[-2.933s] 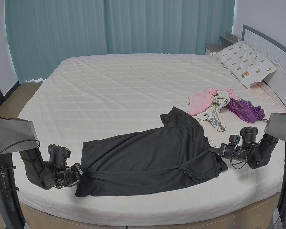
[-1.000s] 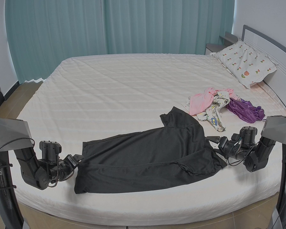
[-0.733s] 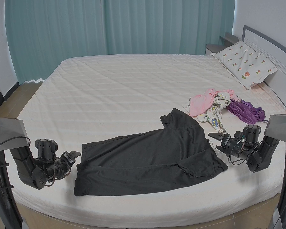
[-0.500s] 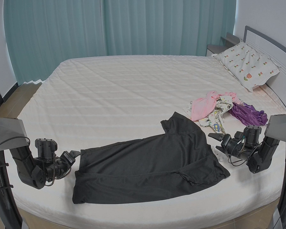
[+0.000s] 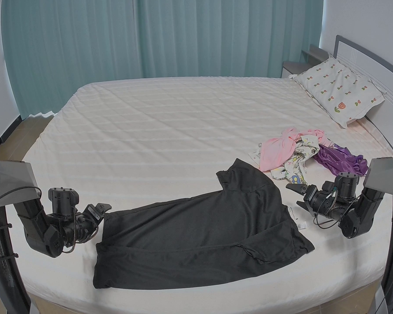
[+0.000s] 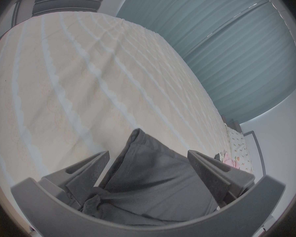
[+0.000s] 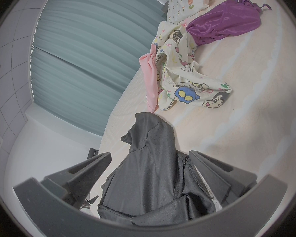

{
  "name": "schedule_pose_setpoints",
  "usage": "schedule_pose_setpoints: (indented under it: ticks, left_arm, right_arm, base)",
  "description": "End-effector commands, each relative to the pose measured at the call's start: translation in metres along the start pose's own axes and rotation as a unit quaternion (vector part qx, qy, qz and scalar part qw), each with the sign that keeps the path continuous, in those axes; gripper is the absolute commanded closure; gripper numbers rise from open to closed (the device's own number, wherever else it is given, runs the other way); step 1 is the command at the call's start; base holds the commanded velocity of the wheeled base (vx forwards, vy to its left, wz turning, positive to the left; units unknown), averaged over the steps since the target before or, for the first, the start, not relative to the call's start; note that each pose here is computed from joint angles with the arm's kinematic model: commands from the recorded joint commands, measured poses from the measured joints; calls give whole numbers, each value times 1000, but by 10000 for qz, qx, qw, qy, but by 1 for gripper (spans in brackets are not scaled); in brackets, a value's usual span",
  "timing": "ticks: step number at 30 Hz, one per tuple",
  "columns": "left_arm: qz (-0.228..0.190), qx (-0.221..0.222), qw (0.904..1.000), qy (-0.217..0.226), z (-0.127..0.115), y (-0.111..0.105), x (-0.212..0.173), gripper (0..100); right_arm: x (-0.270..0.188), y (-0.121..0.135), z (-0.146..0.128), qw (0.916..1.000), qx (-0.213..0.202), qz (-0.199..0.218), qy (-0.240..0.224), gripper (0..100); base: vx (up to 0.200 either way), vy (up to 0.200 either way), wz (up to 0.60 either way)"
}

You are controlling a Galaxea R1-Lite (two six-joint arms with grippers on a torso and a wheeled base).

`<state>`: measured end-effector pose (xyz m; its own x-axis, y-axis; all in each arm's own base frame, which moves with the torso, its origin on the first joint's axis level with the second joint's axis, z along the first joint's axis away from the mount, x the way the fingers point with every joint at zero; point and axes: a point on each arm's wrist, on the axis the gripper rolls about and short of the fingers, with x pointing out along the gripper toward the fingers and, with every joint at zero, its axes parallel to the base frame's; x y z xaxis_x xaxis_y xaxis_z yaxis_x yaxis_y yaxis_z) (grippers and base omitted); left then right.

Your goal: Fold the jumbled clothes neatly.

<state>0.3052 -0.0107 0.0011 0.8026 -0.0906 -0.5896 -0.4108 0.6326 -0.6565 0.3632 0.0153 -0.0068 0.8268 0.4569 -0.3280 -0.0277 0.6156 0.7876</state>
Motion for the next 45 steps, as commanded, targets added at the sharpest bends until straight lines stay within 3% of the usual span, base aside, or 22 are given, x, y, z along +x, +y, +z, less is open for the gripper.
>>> schedule_pose_setpoints:
  ticks: [1,9,15,23,29,45]
  left_arm:
    - [-54,6,10000,-43,2,-3,3,0]
    - [-101,74,9995,-292,13,-10,17,0]
    - [89,730,9968,-305,25,-10,27,0]
    - [8,1063,9938,-321,30,-10,43,0]
    - [-342,1107,9930,-215,27,-7,36,0]
    - [-438,1140,9921,-304,26,-5,37,0]
  right_arm:
    - [2,-1,-3,10000,-3,-11,50,0]
    - [3,-2,-5,10000,-36,-23,71,0]
    - [4,0,-9,9999,-50,-12,149,0]
    - [8,-1,-18,9995,-123,-33,278,0]
    - [8,-1,-20,9995,-137,-34,300,0]
    - [10,-2,-23,9993,-139,-54,337,0]
  base:
    - [0,0,0]
    - [0,0,0]
    - [0,0,0]
    - [0,0,0]
    - [0,0,0]
    - [0,0,0]
